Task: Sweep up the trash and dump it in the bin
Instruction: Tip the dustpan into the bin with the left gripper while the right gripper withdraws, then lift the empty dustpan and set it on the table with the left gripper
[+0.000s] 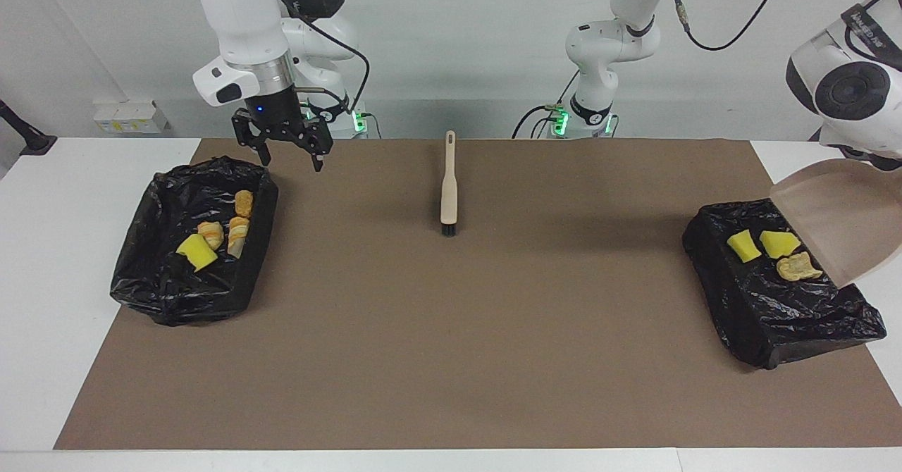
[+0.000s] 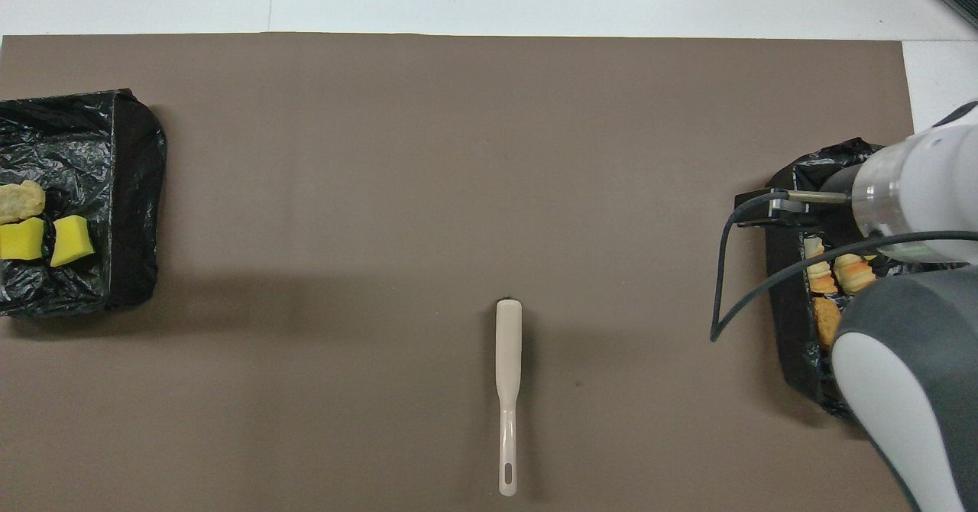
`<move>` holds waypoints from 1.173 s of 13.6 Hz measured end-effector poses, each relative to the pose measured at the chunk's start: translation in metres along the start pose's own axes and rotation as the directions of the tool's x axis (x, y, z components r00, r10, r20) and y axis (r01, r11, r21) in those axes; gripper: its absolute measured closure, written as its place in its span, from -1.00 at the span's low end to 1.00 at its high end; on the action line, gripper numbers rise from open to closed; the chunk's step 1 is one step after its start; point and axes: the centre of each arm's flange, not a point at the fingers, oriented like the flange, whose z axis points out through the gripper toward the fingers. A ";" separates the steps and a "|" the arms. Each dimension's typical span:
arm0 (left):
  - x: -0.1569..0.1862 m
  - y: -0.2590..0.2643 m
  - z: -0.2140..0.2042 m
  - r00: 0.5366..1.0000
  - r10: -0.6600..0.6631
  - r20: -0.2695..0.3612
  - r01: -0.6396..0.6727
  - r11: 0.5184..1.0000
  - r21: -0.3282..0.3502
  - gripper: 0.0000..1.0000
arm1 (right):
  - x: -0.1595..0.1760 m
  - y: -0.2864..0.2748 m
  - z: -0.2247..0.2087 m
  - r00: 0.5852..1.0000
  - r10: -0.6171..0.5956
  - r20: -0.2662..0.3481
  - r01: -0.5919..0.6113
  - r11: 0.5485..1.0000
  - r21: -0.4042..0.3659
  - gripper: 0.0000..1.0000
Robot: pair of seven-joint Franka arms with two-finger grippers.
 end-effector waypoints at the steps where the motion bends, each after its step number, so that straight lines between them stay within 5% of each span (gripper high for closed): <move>1: 0.014 0.006 -0.016 0.999 -0.010 -0.046 0.009 1.000 -0.016 0.37 | 0.001 0.007 -0.010 1.000 0.012 0.002 -0.012 1.000 -0.001 -1.00; 6: 0.067 0.016 -0.043 0.941 -0.035 -0.338 0.007 0.996 -0.084 0.37 | -0.005 0.053 -0.065 0.999 0.003 0.038 -0.002 1.000 -0.021 -1.00; 12: 0.117 0.021 -0.078 0.757 -0.230 -0.612 0.117 0.969 -0.220 0.37 | -0.014 0.134 -0.073 0.997 -0.010 0.080 0.010 1.000 -0.007 -1.00; 16: 0.191 0.022 -0.099 0.655 -0.387 -0.649 0.224 0.920 -0.322 0.37 | -0.007 0.133 -0.046 0.994 -0.025 0.108 0.026 1.000 -0.006 -1.00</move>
